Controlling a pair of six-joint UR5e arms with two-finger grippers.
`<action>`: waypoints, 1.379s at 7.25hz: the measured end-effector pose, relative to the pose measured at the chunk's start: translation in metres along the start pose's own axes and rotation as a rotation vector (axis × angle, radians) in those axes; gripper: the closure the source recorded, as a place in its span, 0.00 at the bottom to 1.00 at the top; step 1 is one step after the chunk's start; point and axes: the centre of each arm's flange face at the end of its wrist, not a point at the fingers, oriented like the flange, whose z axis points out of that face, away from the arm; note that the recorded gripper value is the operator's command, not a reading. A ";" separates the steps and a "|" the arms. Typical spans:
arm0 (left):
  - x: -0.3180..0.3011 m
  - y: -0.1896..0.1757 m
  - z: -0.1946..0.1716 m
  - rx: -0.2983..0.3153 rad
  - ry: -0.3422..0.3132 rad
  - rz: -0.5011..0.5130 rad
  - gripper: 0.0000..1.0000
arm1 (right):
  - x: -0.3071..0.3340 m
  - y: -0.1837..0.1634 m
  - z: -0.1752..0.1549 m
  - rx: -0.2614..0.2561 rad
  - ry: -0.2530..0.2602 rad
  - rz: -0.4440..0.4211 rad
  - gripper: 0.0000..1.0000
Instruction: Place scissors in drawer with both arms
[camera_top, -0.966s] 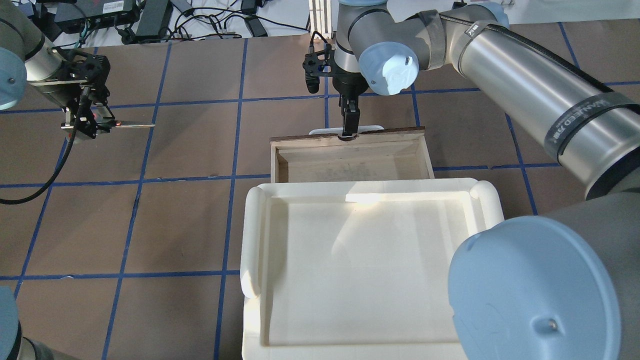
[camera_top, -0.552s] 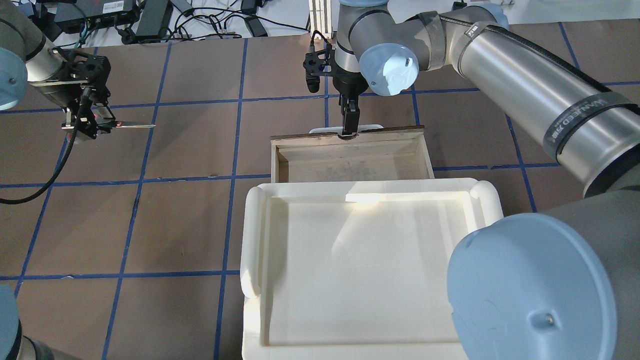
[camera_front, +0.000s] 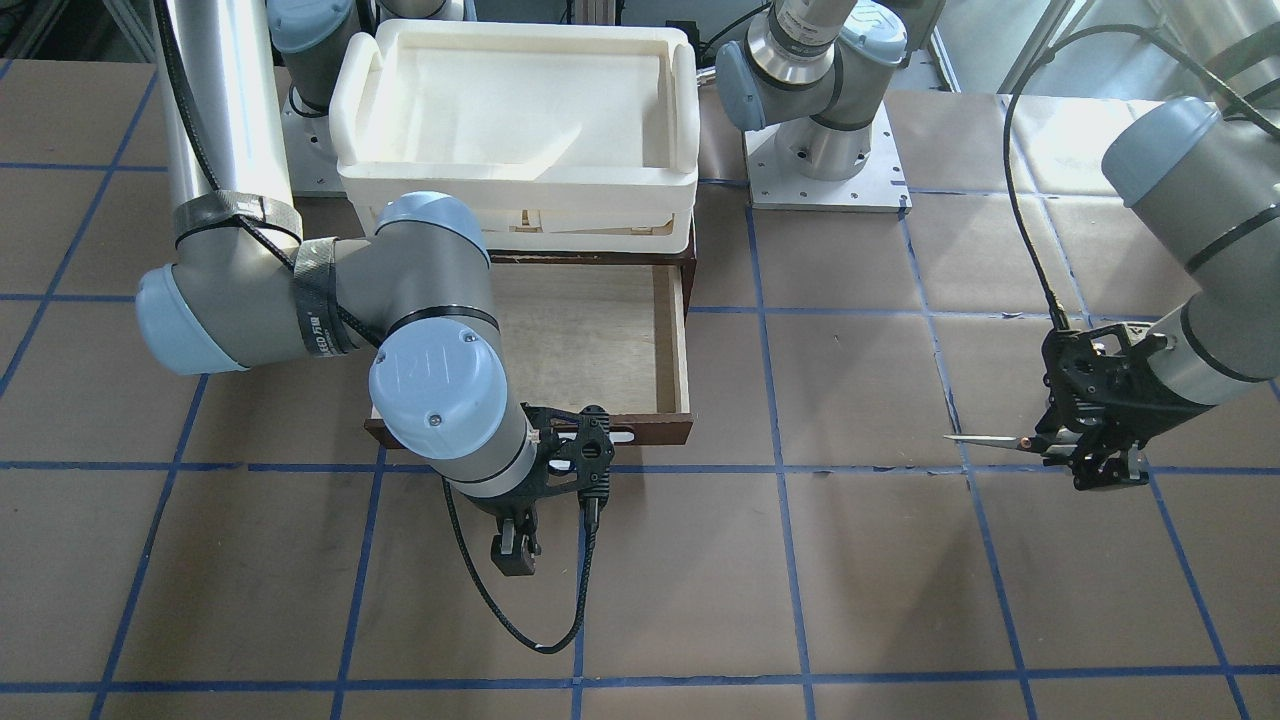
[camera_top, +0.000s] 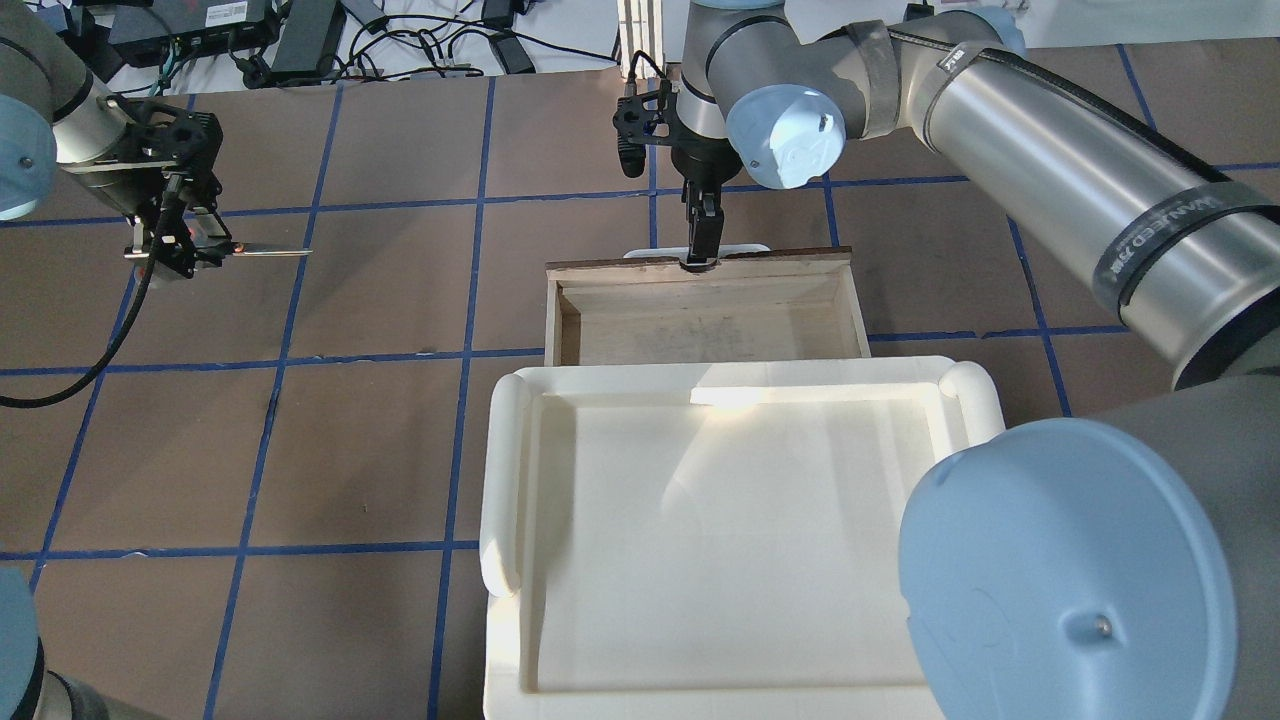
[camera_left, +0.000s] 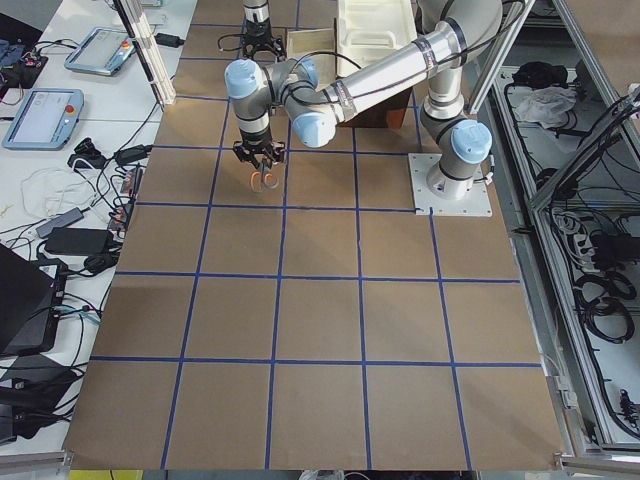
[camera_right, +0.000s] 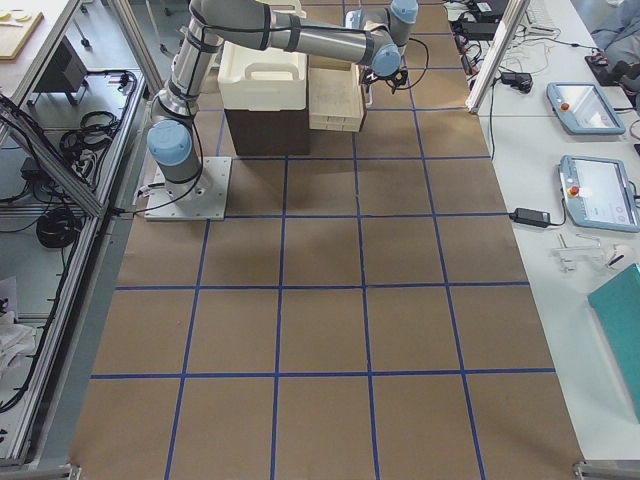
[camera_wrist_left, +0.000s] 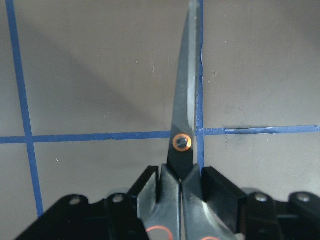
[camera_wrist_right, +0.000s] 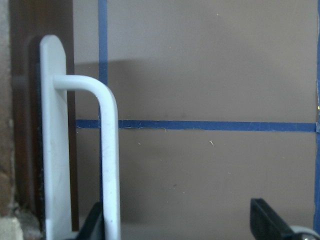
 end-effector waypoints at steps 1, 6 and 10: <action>0.000 0.000 0.000 0.001 -0.001 0.000 1.00 | 0.000 0.000 -0.001 0.005 0.000 0.003 0.00; -0.001 -0.055 -0.020 -0.016 -0.029 0.043 1.00 | -0.014 0.031 -0.073 0.078 0.020 0.076 0.00; 0.003 -0.171 -0.024 -0.010 -0.044 0.100 1.00 | -0.037 0.118 -0.152 0.074 -0.003 0.270 0.00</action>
